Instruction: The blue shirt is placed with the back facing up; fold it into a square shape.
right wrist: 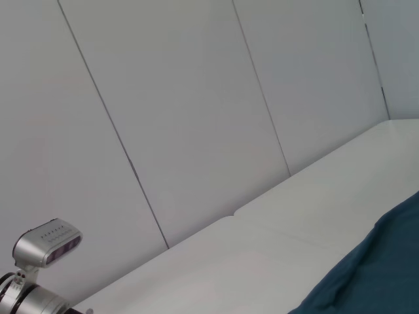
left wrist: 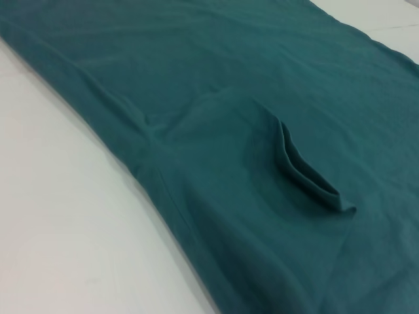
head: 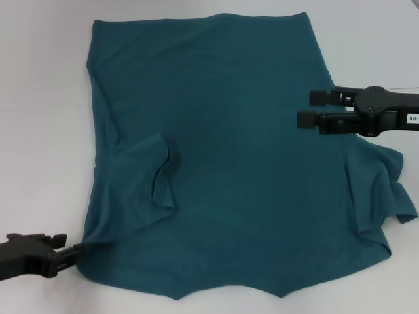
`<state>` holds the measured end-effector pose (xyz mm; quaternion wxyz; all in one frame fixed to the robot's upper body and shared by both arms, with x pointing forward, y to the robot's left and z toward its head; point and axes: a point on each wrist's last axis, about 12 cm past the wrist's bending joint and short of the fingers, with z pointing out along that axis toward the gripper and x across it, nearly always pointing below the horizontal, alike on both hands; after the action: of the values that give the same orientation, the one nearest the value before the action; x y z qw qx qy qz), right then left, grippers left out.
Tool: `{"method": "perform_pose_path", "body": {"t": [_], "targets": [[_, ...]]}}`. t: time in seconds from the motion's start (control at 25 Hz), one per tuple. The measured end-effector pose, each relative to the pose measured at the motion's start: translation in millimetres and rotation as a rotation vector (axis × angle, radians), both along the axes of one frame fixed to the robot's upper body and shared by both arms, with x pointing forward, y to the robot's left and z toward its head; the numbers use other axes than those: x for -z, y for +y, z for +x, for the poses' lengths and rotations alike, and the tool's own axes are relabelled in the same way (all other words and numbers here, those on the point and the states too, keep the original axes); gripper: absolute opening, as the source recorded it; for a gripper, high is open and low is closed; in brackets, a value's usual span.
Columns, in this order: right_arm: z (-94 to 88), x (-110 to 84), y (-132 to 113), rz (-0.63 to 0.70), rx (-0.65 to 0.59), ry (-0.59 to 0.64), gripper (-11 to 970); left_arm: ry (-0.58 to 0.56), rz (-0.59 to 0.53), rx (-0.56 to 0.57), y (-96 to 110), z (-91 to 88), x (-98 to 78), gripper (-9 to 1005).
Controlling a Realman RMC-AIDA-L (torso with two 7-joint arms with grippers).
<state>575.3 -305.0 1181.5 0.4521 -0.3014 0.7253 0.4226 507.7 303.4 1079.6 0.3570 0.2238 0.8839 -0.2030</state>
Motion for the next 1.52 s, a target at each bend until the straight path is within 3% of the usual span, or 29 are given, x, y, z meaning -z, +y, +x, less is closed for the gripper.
{"method": "perform_pose_path", "body": {"t": [0.12,0.44,0.72,1.04,1.12,1.52], "targets": [[-0.2,0.2,0,0.0,0.001,0.0,942,0.014,-0.002,0.021,-1,-2.3,0.4,394],[-2.2,1.4,-3,0.001,0.009,0.012,941,0.0,-0.029,0.012,9,-5.6,-5.8,605],[-4.3,-1.2,-21,-0.054,0.071,0.161,942,-0.053,-0.134,0.069,15,-3.5,-18.6,837],[-16.0,-16.1,-48,-0.333,0.167,0.32,904,-0.059,-0.169,0.167,3,5.6,-21.9,832],[-16.7,-20.1,-50,-0.406,0.172,0.349,849,-0.061,-0.171,0.171,2,9.0,-23.7,833],[-6.3,-16.5,-47,-0.808,0.25,0.53,850,-0.068,-0.186,0.214,-9,24.4,-29.4,833]]}}
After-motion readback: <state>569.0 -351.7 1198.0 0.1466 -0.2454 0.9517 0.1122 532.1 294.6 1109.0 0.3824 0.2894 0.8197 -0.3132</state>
